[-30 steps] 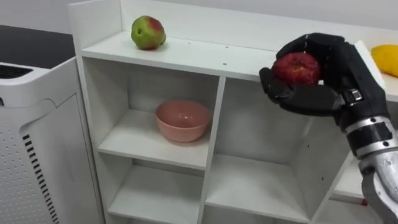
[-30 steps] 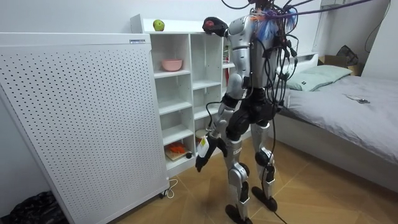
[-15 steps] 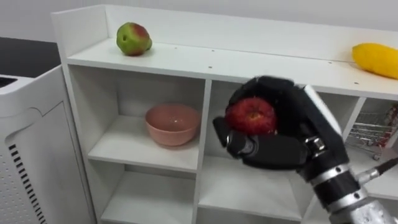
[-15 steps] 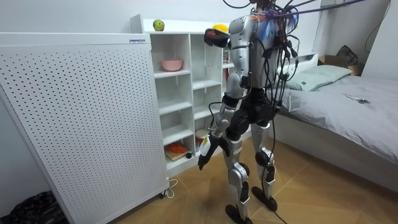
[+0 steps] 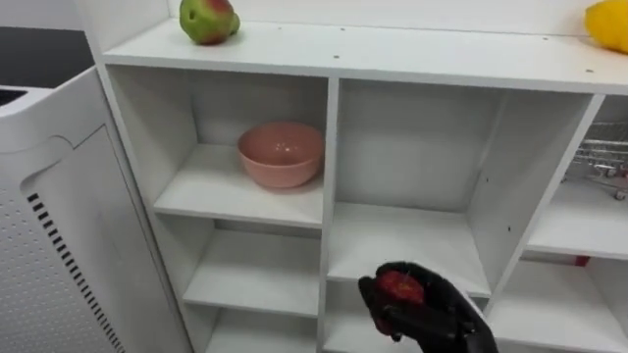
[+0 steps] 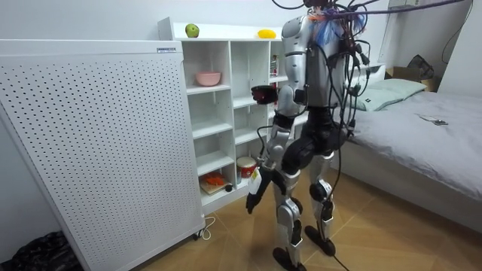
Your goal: Arrange fruit in the closet
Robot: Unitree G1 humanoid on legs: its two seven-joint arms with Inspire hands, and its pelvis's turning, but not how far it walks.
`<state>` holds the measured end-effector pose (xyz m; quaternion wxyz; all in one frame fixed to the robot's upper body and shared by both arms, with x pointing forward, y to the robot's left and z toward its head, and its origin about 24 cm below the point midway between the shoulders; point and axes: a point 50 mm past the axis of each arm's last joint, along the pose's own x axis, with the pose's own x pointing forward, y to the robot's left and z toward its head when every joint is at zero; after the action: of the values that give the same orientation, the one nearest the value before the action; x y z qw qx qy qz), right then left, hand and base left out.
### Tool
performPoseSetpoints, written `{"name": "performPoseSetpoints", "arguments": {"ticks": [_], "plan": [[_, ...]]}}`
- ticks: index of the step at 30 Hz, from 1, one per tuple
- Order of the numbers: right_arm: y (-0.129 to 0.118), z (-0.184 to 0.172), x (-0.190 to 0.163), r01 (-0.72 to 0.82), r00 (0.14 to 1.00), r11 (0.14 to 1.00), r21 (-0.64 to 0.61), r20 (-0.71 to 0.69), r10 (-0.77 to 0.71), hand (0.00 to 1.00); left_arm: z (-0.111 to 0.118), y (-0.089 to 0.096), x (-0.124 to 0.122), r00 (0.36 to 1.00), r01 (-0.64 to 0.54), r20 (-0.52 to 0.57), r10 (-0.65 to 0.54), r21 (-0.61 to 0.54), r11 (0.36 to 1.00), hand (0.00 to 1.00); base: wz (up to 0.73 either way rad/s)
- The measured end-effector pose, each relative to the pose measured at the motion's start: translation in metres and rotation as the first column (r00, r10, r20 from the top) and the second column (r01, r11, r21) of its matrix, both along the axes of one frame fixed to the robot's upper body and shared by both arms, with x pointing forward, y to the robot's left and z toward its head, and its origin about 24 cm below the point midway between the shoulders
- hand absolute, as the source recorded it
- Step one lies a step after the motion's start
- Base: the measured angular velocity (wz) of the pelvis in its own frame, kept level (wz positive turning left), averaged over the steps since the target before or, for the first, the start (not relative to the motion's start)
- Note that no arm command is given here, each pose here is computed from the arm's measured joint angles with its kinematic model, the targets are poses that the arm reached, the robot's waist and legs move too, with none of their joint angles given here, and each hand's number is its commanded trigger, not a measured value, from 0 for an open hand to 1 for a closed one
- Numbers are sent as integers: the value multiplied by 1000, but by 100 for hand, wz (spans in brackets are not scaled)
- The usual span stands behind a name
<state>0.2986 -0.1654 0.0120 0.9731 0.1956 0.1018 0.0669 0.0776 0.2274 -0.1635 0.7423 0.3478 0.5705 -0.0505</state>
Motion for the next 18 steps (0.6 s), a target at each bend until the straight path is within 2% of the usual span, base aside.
{"name": "performPoseSetpoints", "arguments": {"ticks": [7, 14, 18], "plan": [[-10, -5, 28, 176, 980, 952, 250, -133, -146, 100, 2, -9, 19, 999, 26, 39, -25, -19, 999, 0, 3], [-23, -1, 36, 294, 952, 893, 342, -189, -241, 100, 3, -14, 23, 996, -55, 61, 60, -69, 996, 0, 4], [-33, 12, 48, 346, 937, 845, 409, -200, -287, 100, 4, -21, 33, 995, -31, 88, 39, -89, 996, 0, 8]]}}
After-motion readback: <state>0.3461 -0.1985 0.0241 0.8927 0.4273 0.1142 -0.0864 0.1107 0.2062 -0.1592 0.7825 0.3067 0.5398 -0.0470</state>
